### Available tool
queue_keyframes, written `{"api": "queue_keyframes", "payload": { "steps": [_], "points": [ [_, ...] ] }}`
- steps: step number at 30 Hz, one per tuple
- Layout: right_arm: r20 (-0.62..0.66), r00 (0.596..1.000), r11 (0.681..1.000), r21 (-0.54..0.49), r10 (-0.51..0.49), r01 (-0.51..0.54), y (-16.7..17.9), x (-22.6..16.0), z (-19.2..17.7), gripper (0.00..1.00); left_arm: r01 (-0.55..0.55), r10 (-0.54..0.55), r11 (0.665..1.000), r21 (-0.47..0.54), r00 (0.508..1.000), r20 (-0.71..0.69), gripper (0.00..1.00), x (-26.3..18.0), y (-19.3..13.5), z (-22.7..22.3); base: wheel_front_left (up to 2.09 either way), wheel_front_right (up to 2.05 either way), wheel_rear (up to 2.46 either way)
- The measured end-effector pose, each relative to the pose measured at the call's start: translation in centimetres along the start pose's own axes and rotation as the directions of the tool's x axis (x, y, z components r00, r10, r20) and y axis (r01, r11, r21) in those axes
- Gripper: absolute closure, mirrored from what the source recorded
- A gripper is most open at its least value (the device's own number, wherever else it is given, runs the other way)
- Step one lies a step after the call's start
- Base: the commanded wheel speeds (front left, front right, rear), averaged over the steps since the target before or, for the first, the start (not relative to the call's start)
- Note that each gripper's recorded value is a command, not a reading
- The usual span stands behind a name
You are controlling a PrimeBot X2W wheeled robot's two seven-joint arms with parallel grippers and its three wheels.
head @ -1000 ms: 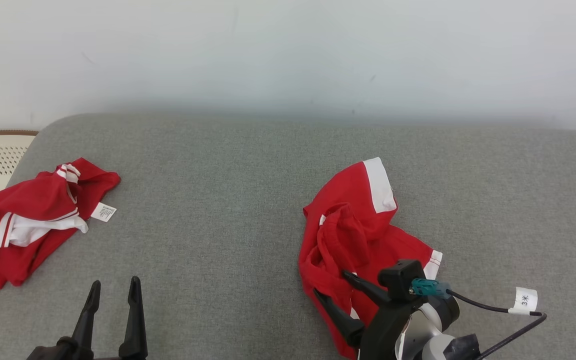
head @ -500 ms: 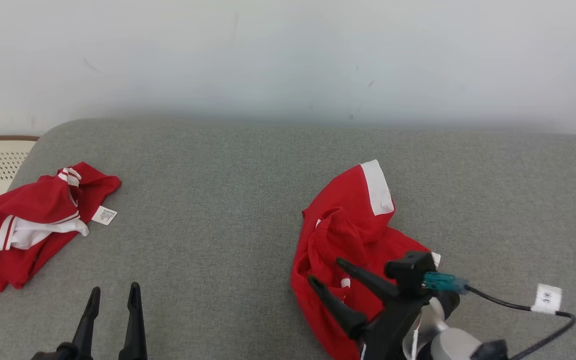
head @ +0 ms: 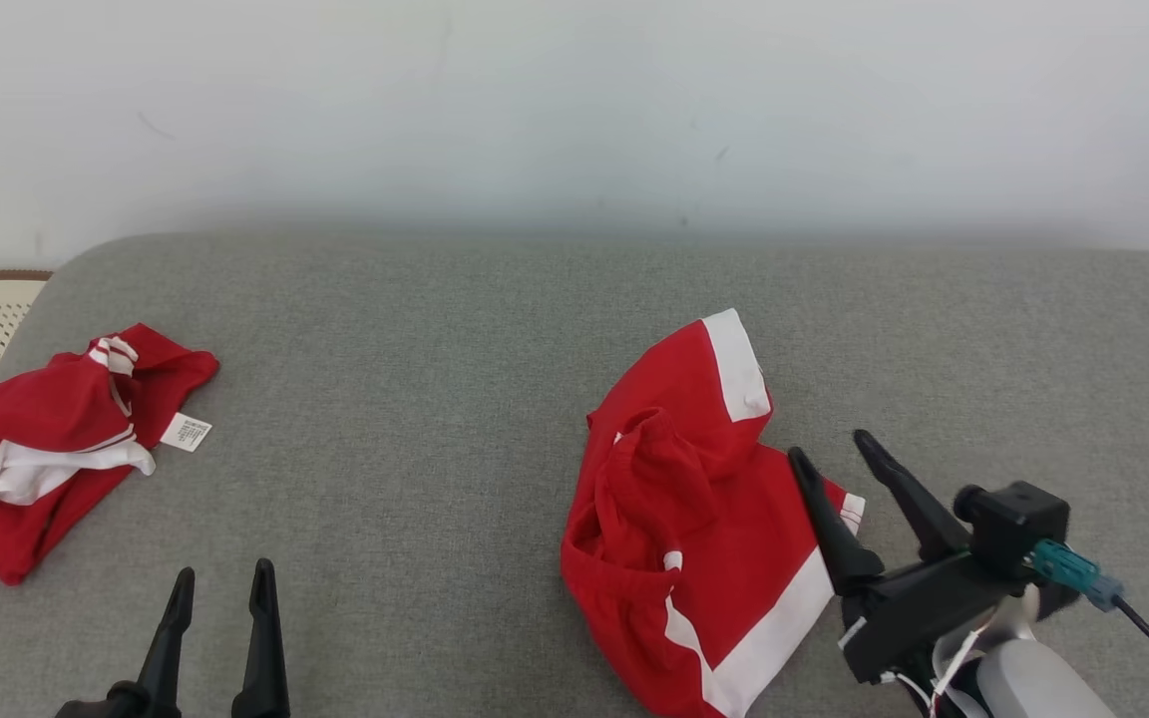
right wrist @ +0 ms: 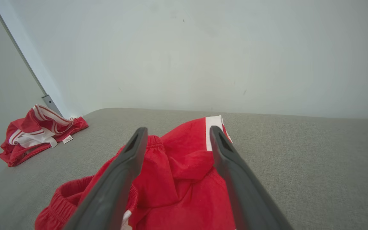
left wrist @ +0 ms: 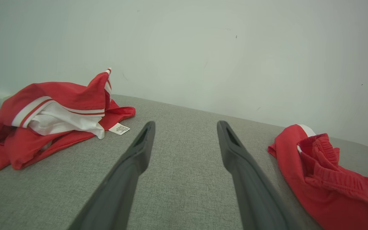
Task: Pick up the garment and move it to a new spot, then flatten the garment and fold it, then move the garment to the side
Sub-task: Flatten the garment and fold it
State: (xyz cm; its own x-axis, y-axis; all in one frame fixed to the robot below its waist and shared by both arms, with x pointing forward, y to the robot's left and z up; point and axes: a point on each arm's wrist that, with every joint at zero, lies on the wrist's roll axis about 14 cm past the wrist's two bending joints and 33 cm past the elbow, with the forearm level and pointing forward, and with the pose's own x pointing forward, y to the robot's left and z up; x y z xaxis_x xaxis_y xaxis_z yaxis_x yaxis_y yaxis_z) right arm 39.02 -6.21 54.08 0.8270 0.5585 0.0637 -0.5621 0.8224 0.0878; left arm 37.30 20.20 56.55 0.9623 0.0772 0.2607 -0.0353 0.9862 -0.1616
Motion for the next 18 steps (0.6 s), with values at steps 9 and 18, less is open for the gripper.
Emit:
{"api": "queue_keyframes", "payload": {
  "steps": [9, 18],
  "points": [
    [-0.021, 0.98, 0.98, -0.014, -0.2, 0.199, -4.3, -2.9, -1.4, 0.0, 0.019, -0.019, 1.0, -0.004, 1.0, -0.001, 0.0, 0.4, -0.7, -0.2, 0.0, 0.0, 0.0],
    [-0.113, 0.957, 0.964, -0.026, -0.267, 0.266, -5.9, -3.3, -3.4, 0.0, 0.013, -0.013, 1.0, 0.001, 1.0, 0.004, 0.0, 0.3, -0.5, 0.0, 0.0, 0.0, 0.0]
  ]
}}
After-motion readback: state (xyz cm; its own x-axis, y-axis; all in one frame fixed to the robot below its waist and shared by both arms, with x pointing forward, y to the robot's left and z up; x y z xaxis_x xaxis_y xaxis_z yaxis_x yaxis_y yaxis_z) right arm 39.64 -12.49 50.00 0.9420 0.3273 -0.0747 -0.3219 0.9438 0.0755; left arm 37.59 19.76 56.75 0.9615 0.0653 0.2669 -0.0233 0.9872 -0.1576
